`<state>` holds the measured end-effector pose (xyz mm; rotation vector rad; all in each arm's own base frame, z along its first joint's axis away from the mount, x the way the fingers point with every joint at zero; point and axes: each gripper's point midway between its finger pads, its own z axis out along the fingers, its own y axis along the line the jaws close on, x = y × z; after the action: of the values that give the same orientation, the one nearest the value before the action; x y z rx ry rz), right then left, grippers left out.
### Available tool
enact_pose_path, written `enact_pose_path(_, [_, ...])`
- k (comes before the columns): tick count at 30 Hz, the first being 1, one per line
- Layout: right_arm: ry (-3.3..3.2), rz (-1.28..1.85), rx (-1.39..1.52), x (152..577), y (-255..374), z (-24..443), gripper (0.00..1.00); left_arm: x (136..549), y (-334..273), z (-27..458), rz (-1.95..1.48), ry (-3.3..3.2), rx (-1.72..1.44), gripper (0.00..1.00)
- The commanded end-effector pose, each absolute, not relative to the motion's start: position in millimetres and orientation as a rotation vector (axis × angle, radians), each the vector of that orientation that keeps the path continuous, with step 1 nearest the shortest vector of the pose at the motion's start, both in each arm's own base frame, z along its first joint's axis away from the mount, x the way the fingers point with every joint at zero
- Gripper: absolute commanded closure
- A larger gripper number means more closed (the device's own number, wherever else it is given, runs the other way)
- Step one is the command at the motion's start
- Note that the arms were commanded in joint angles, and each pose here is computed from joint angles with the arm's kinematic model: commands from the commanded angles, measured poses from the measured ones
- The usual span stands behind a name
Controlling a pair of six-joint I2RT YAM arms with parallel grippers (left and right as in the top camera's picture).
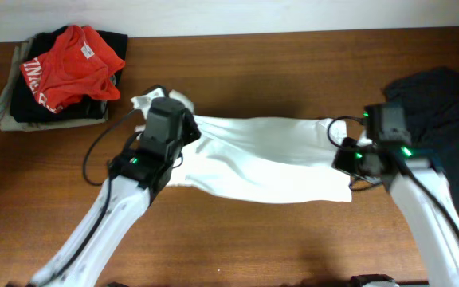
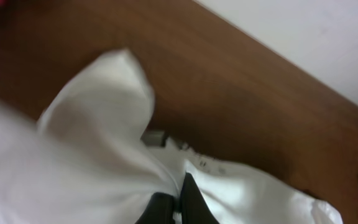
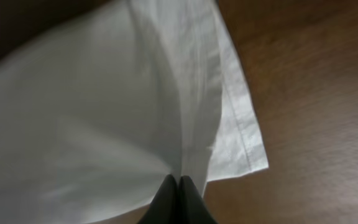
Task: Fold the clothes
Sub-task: 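Lift the T-shirt with both grippers and stretch it apart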
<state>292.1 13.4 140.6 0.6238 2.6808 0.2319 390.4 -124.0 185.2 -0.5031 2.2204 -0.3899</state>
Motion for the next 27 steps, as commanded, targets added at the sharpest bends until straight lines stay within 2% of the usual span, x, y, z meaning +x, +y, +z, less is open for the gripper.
enact_pose_path(1, [2.488, 0.277, 0.584, 283.1, 12.9, 206.7, 0.96, 370.8, -103.2, 250.0, -0.336, 2.068, -0.416, 0.99])
enact_pose_path(7, [2.255, 0.328, 0.519, 249.2, 12.5, 304.7, 0.96, 317.9, -75.2, 342.9, -0.391, 1.816, -0.377, 0.99])
enact_pose_path(12, [2.139, 0.304, 0.511, 223.4, 5.4, 366.0, 0.96, 258.9, -51.1, 405.9, -0.488, 1.609, -0.38, 0.99])
enact_pose_path(16, [2.06, 0.315, 0.49, 210.8, 4.7, 401.9, 0.96, 222.9, -36.4, 437.1, -0.523, 1.529, -0.38, 0.99])
enact_pose_path(22, [1.943, 0.257, 0.512, 210.6, -8.6, 432.6, 0.96, 211.8, -23.1, 470.2, -0.473, 1.455, -0.381, 0.99])
enact_pose_path(27, [1.89, 0.147, 0.579, 244.3, -28.6, 439.6, 0.96, 248.5, -11.7, 473.5, -0.357, 1.413, -0.502, 0.98])
